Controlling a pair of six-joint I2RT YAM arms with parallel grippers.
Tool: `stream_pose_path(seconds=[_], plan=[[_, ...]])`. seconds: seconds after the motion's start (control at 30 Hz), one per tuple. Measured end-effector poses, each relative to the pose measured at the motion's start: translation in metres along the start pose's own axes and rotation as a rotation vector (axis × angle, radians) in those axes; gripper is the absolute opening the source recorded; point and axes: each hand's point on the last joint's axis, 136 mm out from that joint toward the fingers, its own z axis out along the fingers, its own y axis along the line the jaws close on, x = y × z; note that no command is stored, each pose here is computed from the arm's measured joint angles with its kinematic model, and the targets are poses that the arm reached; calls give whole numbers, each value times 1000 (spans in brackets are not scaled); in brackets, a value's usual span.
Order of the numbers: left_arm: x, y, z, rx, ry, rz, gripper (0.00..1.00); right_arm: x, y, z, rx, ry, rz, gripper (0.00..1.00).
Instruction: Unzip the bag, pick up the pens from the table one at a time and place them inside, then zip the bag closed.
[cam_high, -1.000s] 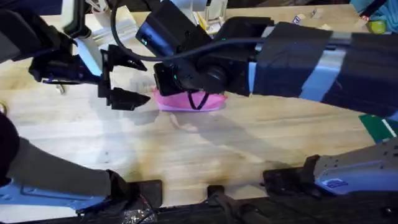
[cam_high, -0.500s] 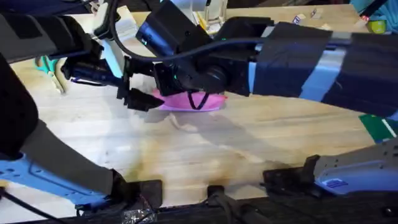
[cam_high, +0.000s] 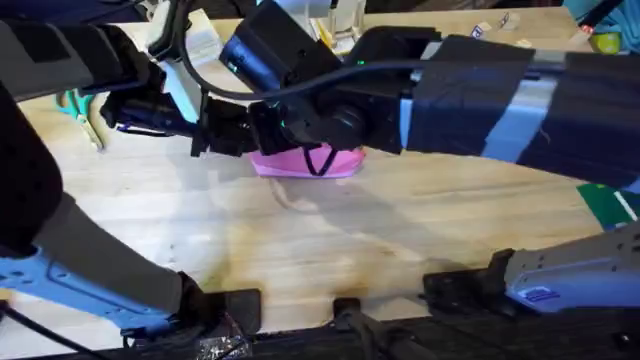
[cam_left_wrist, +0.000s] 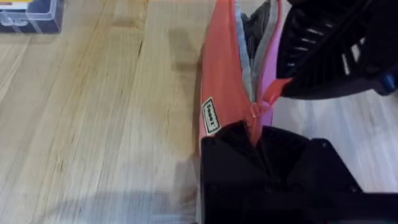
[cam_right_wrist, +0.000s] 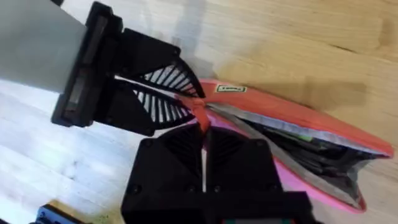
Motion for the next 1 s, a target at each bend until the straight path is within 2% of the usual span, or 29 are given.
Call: stream_pose_path(seconds=[0.2, 0.47, 0.73, 1.0], plan=[[-2, 0, 1, 1, -7, 3, 44, 2, -23, 1, 40, 50, 11, 29], [-1, 1, 0, -3, -4, 6, 43, -15, -100, -24, 168, 77, 133, 29], [-2, 0, 2, 3, -4, 6, 43, 3, -158, -38, 287, 197, 192, 29], [-2, 0, 2, 5, -4, 7, 43, 16, -189, -48, 347, 276, 250, 30]])
